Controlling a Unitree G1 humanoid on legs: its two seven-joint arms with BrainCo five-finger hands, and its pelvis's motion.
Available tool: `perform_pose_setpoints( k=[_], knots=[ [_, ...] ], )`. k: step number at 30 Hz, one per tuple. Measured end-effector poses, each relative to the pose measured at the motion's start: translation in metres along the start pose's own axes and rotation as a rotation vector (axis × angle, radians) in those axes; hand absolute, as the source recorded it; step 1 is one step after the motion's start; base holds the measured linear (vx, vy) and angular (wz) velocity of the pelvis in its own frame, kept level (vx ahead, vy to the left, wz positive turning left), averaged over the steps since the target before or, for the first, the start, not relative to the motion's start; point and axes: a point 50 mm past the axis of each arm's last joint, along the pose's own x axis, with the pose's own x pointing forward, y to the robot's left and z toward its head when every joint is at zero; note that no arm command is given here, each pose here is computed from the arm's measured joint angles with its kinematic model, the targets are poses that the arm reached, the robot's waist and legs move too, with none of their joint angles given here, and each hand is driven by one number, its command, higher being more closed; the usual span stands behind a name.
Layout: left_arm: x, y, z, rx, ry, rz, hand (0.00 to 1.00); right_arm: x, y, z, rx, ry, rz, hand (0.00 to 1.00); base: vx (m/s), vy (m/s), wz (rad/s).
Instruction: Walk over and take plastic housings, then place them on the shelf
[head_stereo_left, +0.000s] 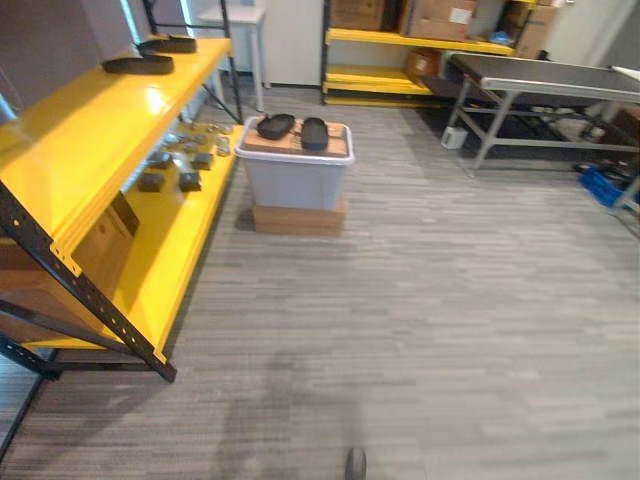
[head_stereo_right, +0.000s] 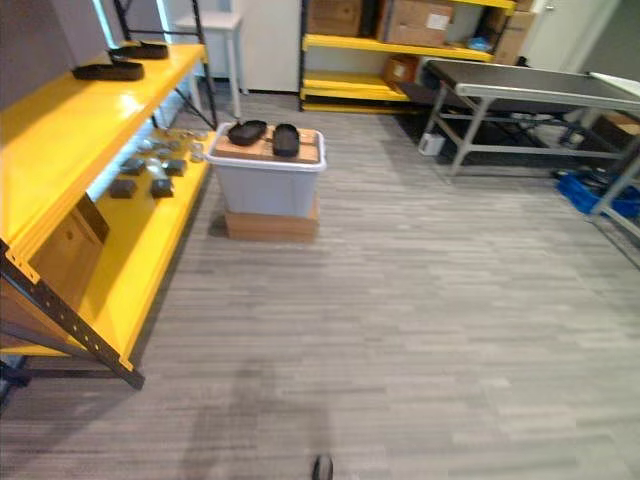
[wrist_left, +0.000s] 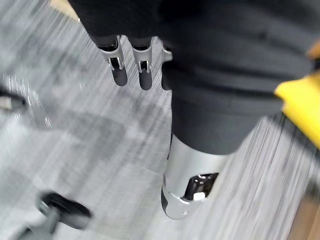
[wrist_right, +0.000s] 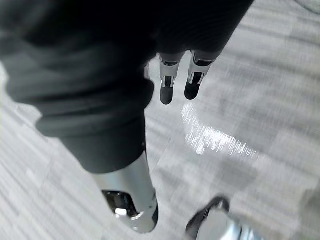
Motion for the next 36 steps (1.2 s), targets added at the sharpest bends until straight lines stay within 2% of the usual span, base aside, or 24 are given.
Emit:
perform_pose_setpoints(
  k=[2, 10, 14, 17, 24, 28, 31, 33, 36],
  knots=[
    [-0.005, 0.009, -0.018, -0.102, 0.044, 0.046, 0.00, 0.000, 0.013, 0.011, -0.022, -0.047, 0.051, 0.00, 0.72, -0.219, -0.47],
    [-0.022, 0.021, -0.062, -0.087, 0.146, 0.057, 0.00, -0.002, 0.085, 0.063, -0.129, -0.199, 0.235, 0.00, 0.62, 0.026, -0.83],
    [-0.032, 0.043, -0.082, -0.060, 0.209, 0.103, 0.00, 0.002, 0.064, 0.048, -0.172, -0.143, 0.188, 0.00, 0.81, 0.289, -0.52],
    [-0.026, 0.054, -0.065, 0.044, 0.193, 0.097, 0.00, 0.002, 0.054, 0.018, -0.138, -0.038, 0.156, 0.00, 0.89, 0.331, 0.17],
    [-0.004, 0.010, -0.012, 0.036, 0.041, -0.007, 0.00, -0.001, 0.012, -0.009, -0.133, 0.034, 0.059, 0.00, 0.71, 0.087, 0.57],
    [-0.004, -0.007, -0.012, -0.136, 0.017, 0.013, 0.00, -0.003, -0.001, -0.016, -0.119, 0.051, 0.025, 0.00, 0.78, -0.241, 0.67],
    [-0.008, -0.019, -0.027, -0.256, 0.045, 0.014, 0.00, -0.003, 0.007, -0.007, -0.125, 0.010, 0.059, 0.00, 0.78, -0.277, 0.45],
    [-0.011, -0.015, -0.037, -0.283, 0.072, 0.031, 0.00, -0.002, 0.008, -0.005, -0.156, 0.004, 0.066, 0.00, 0.68, -0.231, 0.46],
    [-0.017, 0.009, -0.051, -0.280, 0.105, 0.085, 0.00, -0.001, 0.029, 0.005, -0.156, -0.022, 0.115, 0.00, 0.61, -0.092, -0.40]
  ],
)
